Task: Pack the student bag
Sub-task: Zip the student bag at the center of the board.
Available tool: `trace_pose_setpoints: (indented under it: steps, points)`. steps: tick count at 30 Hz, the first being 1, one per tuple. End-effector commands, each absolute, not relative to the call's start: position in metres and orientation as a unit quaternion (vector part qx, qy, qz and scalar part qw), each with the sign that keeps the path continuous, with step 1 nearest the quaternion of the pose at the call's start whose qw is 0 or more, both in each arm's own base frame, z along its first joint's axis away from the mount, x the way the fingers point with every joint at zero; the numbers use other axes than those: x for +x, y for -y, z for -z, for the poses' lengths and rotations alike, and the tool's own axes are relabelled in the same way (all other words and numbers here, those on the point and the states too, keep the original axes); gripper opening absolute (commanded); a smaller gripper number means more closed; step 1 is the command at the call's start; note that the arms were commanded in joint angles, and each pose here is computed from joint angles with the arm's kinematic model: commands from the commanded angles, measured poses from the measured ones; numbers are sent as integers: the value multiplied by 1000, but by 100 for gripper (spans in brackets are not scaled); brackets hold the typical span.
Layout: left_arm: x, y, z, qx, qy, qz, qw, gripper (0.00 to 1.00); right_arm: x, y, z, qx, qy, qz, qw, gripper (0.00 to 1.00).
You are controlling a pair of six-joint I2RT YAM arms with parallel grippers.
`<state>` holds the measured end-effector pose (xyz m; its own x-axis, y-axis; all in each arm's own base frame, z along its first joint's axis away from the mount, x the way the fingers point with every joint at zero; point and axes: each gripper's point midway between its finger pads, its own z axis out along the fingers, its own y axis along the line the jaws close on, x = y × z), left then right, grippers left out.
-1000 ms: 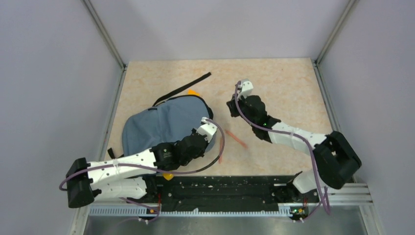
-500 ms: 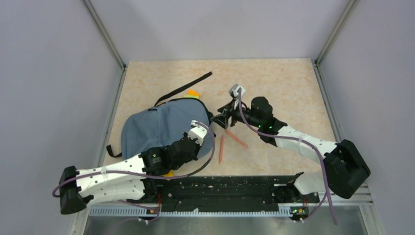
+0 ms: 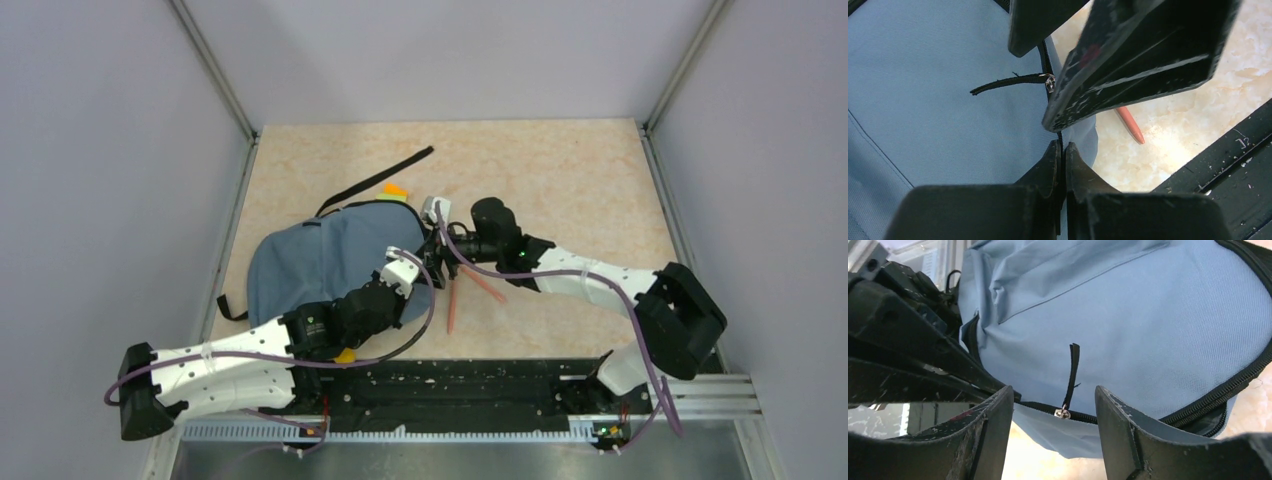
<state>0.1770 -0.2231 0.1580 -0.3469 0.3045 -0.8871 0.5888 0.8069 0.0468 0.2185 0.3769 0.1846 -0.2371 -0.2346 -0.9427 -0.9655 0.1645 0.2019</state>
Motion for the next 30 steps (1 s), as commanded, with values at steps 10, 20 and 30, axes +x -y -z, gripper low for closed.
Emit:
trace_pose_setpoints:
  steps: [10,20,30]
  points:
    - [183,230,-173,258,-797,155,524,0,232,-397,-178,-499,-651,-386,423,48]
    - [192,208,-174,215,-807,116,537,0,279,-375,-189,-409,-697,-305,503,0]
    - [183,209,-177,225,-804,145,531,0,349,-349,-200,-301,-720,-216,587,0]
